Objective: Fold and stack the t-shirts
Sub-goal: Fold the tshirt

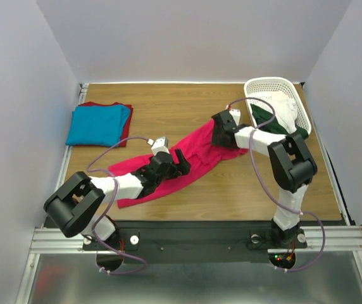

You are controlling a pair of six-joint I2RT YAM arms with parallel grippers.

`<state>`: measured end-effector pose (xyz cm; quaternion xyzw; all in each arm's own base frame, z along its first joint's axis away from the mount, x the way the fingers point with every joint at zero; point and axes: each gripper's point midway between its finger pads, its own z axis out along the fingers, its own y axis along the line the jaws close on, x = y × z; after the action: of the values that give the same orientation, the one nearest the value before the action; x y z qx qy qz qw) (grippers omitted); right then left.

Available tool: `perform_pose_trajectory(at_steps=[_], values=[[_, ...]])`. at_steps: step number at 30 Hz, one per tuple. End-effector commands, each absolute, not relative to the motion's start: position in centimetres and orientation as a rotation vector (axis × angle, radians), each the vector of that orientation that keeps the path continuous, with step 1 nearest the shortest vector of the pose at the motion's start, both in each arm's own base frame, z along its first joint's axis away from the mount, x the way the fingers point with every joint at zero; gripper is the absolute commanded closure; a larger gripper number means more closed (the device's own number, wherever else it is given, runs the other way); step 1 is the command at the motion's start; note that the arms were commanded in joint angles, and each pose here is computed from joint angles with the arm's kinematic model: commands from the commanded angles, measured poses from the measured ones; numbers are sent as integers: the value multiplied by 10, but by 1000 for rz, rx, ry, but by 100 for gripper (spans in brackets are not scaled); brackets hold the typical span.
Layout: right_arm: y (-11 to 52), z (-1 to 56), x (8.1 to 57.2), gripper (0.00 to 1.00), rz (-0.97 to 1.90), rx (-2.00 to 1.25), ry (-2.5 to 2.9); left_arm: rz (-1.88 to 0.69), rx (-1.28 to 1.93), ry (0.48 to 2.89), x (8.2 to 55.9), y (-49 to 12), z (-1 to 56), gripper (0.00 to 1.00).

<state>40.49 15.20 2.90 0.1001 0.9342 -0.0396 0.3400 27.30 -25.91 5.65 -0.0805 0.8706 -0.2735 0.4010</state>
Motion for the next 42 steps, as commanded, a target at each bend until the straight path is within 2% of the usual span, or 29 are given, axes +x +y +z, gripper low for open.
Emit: perform_pose_trajectory(at_steps=[1,3,6,9,13,17,21,28,42], values=[[147,-9,423,21,-172,158,2537,-750,-287,2144,278,-261,78,1],[151,-20,437,21,-168,154,2547,-759,-283,2116,285,-266,90,1],[164,-9,465,21,-129,130,2503,-710,-281,2103,295,-265,100,1],[173,5,487,19,-110,95,2459,-707,-270,2040,307,-269,133,1],[185,54,502,14,-25,39,2376,-631,-281,1998,312,-254,151,1],[186,88,498,9,6,-1,2326,-554,-303,2009,304,-234,140,1],[190,119,483,9,87,-31,2293,-520,-316,2078,287,-220,107,1],[210,96,458,9,233,-84,2371,-531,-314,2143,265,-210,78,1],[210,36,464,9,178,-51,2464,-592,-306,2263,243,-217,34,1]])
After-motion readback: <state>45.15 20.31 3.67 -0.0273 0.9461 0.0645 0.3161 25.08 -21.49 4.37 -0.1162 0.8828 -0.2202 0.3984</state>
